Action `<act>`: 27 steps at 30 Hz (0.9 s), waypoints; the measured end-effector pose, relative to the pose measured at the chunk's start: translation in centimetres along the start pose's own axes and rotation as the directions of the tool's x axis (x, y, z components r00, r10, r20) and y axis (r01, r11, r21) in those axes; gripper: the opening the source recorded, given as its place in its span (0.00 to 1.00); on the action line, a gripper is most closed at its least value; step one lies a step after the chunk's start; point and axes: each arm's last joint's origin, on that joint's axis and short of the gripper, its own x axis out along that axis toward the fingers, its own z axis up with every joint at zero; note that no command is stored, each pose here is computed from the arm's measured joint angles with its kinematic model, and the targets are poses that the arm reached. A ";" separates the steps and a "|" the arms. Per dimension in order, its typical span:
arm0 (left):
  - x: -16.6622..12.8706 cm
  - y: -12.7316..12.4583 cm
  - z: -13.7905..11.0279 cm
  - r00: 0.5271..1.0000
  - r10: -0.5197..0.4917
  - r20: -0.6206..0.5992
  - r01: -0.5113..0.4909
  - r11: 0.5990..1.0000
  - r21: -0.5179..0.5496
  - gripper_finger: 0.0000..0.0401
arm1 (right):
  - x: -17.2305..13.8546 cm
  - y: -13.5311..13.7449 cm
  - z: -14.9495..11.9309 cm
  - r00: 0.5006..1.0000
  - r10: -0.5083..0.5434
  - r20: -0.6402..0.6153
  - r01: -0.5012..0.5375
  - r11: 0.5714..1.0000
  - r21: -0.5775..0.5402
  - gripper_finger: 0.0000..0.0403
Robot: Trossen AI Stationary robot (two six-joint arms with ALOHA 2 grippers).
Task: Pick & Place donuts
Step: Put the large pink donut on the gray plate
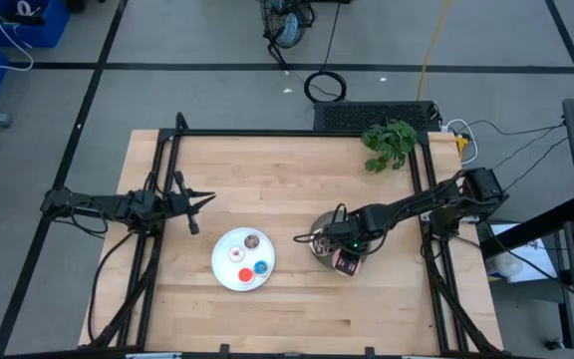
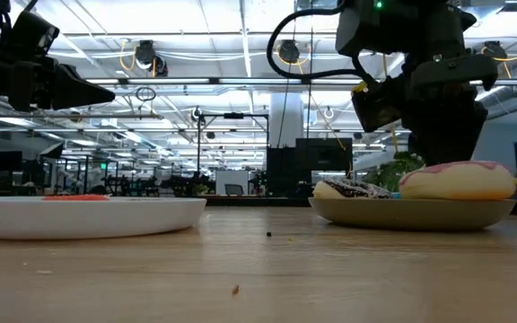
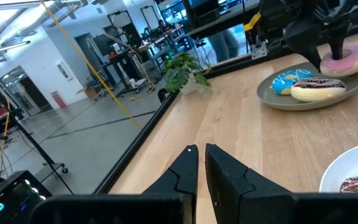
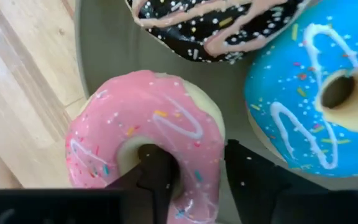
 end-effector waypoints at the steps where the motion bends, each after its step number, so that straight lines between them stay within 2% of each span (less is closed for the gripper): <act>1: 0.0 0.0 0.0 1.000 0.000 0.000 0.000 1.000 0.000 0.09 | -0.1 0.0 0.0 1.000 0.001 0.003 -0.001 1.000 0.001 0.34; 7: 0.0 0.0 0.0 1.000 0.000 -0.001 0.000 1.000 0.000 0.09 | -0.7 -0.5 0.2 1.000 0.009 0.014 -0.009 0.999 0.044 0.43; 12: 0.0 0.0 0.0 1.000 0.000 0.000 0.000 1.000 0.000 0.09 | -0.9 -0.6 0.2 1.000 0.011 0.015 -0.011 0.999 0.042 0.46; 18: 0.0 0.0 0.0 1.000 0.000 -0.001 0.000 1.000 0.000 0.09 | -0.8 -0.5 -0.1 1.000 0.003 0.003 -0.003 0.999 -0.045 0.48; 27: 0.0 0.0 0.0 1.000 0.000 0.000 0.000 1.000 0.000 0.09 | -1.4 -1.1 0.2 1.000 -0.005 0.018 0.005 1.000 -0.027 0.61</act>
